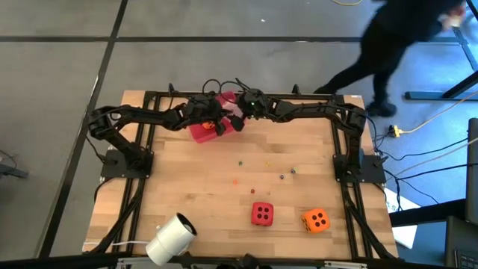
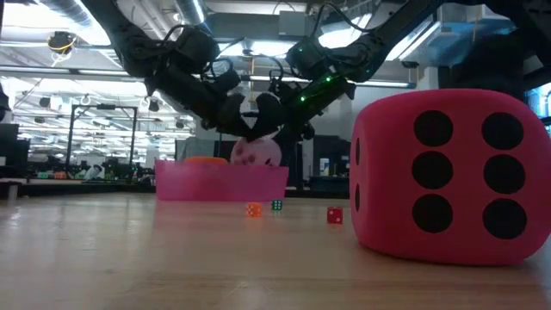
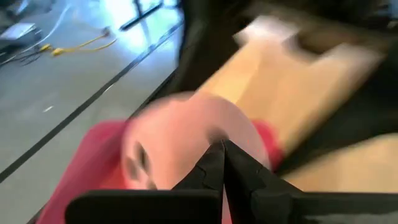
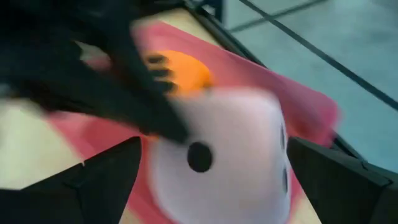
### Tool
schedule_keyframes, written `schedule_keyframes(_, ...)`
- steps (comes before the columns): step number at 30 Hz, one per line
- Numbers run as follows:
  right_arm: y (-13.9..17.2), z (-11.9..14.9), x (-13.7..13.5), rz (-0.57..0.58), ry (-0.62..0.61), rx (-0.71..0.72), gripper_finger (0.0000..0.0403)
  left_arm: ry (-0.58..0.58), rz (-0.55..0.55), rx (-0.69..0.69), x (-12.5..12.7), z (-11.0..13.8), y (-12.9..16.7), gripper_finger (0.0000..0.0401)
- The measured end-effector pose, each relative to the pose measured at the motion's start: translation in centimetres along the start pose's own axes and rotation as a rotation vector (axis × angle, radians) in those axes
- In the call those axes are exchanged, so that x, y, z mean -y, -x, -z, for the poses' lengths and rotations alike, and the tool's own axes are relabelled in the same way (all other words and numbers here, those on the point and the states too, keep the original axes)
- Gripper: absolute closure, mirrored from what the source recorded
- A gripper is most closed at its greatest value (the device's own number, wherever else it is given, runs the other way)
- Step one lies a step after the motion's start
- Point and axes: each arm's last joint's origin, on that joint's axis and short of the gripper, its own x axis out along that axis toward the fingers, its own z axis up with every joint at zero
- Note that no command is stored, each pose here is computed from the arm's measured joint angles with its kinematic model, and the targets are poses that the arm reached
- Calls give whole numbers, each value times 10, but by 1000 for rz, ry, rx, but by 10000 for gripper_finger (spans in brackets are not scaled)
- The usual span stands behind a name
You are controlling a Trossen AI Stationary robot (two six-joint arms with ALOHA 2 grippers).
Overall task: Pick & Place Dice
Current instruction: Put the large pink die into the red bin, then adjust the large orange die in the red bin
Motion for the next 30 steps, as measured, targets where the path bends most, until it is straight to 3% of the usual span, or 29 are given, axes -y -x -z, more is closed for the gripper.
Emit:
schedule_keyframes(5, 1, 0, -4, -88, 2, -16, 3, -10, -99, -1, -3, -1, 1, 400)
schedule_keyframes(22, 1, 3, 2, -12, 46, -39, 5, -37, -106, -19, -4, -4, 8, 401)
schedule_keyframes(30, 0, 6, 3, -7, 47, -69, 45, -108, -126, -149, -6, -1, 24, 400)
